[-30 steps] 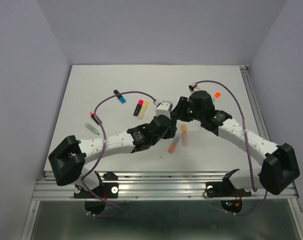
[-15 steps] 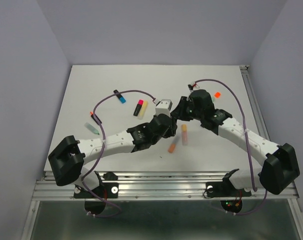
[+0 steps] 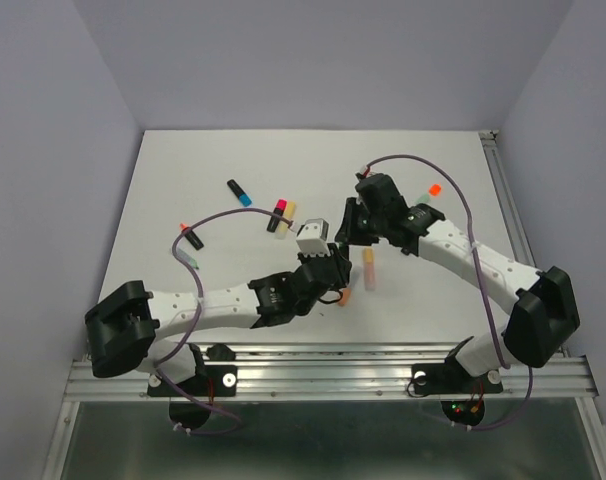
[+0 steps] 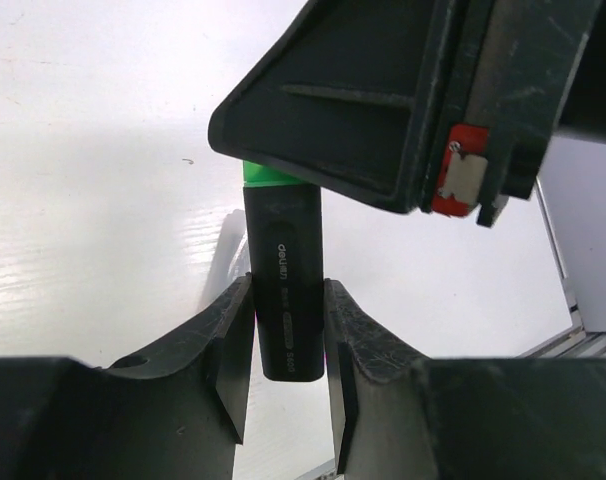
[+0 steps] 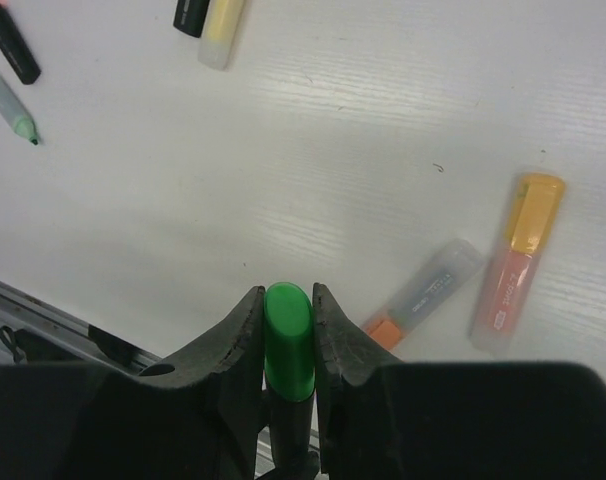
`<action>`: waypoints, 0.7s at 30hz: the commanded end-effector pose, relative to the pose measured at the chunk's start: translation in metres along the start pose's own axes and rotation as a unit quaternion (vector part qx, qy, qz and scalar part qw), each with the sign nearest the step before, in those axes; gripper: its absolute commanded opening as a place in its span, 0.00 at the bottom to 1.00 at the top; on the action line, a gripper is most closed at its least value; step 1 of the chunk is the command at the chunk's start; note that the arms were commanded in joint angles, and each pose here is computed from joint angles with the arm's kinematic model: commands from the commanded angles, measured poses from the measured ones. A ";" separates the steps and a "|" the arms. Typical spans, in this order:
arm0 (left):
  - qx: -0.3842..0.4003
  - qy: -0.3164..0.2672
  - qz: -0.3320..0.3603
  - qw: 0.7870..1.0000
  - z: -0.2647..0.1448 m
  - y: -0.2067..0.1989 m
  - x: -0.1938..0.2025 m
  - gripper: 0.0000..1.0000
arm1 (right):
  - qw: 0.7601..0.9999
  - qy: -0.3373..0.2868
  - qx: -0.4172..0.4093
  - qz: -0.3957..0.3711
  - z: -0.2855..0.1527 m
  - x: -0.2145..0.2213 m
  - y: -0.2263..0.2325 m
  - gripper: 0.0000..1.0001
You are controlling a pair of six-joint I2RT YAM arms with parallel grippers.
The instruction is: Open the pen caps
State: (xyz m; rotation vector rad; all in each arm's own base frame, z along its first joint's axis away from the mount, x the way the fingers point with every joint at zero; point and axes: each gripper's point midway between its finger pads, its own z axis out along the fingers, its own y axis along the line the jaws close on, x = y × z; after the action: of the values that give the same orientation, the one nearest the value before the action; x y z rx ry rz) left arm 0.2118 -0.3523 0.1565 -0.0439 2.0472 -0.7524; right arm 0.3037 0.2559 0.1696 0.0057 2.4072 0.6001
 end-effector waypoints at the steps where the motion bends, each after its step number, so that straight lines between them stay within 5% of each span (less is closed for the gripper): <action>1: 0.050 0.136 0.035 0.989 -0.044 -0.019 0.084 0.00 | 0.957 -0.280 0.064 0.033 -0.030 -0.170 -0.009 0.01; 16: 0.009 0.131 0.026 0.991 -0.046 -0.009 0.083 0.00 | 0.961 -0.274 0.008 0.027 -0.043 -0.176 -0.019 0.01; 17: 0.005 0.129 0.024 0.991 -0.046 -0.013 0.075 0.26 | 0.964 -0.264 0.000 0.024 -0.041 -0.168 -0.019 0.01; 18: -0.001 0.124 0.026 0.992 -0.045 -0.012 0.068 0.40 | 0.966 -0.258 -0.012 0.020 -0.042 -0.163 -0.016 0.01; 20: -0.011 0.105 0.036 0.994 -0.041 -0.009 0.051 0.66 | 0.968 -0.246 -0.047 0.014 -0.050 -0.148 -0.007 0.01; 21: 0.001 0.096 0.043 0.994 -0.043 -0.013 0.041 0.69 | 0.968 -0.243 -0.059 0.015 -0.053 -0.145 -0.005 0.01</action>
State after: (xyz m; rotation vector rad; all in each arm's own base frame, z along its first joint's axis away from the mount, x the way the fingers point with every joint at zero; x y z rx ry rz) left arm 0.1289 -0.3583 0.1019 0.1592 2.3185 -0.7188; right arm 0.4079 0.1915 0.2673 0.2259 1.9642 0.5168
